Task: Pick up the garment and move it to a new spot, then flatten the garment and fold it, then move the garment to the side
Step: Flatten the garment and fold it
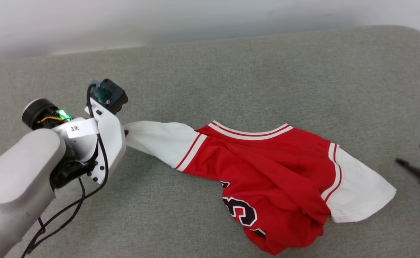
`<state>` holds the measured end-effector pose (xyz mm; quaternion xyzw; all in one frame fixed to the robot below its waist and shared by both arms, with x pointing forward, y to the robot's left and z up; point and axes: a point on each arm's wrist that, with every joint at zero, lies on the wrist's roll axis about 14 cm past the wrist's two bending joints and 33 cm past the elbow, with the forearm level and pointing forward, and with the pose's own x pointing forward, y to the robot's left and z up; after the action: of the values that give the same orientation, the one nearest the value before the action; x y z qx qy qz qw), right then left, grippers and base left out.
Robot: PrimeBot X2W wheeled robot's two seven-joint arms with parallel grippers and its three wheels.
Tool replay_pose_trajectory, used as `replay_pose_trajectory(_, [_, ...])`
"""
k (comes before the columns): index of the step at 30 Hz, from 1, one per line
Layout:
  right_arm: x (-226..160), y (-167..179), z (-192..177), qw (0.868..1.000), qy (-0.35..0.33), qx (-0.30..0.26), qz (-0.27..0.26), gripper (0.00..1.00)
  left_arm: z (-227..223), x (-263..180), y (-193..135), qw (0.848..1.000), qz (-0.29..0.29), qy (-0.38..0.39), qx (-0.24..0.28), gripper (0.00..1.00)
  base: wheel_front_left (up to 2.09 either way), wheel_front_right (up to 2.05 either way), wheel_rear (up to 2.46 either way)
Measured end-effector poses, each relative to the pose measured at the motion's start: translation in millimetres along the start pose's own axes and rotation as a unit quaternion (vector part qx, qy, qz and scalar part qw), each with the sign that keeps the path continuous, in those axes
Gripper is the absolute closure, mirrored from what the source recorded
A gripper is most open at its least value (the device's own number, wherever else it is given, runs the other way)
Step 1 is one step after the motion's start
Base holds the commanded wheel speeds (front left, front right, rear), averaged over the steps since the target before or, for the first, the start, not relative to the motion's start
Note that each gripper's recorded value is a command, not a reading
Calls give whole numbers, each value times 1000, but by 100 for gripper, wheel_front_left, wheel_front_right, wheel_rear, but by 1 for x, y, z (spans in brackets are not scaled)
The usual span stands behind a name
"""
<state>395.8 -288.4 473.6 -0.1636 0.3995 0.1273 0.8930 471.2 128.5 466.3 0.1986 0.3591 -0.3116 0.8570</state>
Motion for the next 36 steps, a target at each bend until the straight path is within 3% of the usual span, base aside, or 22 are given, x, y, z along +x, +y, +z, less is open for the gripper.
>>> replay_pose_trajectory(3, [11, 9, -24, 997, 77, 5, 24, 0, 3, 2, 3, 1000, 2, -4, 7, 100, 0, 0, 0])
replay_pose_trajectory(7, [28, 10, -41, 991, 125, 13, 34, 0, 5, 7, 4, 1000, -1, -7, 10, 100, 0, 0, 0])
replay_pose_trajectory(20, [77, 46, -87, 978, 189, 35, 83, 0, -1, 22, 10, 1000, -6, -9, 0, 100, 0, 0, 0])
replay_pose_trajectory(21, [77, 46, -85, 979, 184, 34, 84, 17, -1, 22, 10, 1000, -6, -9, 0, 100, 0, 0, 0])
replay_pose_trajectory(22, [77, 46, -85, 980, 179, 31, 83, 100, 0, 22, 10, 1000, -5, -11, 0, 100, 0, 0, 0])
replay_pose_trajectory(30, [67, 36, -34, 996, 56, 22, 65, 100, 17, 0, 8, 998, 9, -59, 8, 100, 0, 0, 0])
replay_pose_trajectory(36, [34, 13, 15, 998, -57, 13, 33, 100, 50, -40, 5, 990, 27, -137, 28, 100, 0, 0, 0])
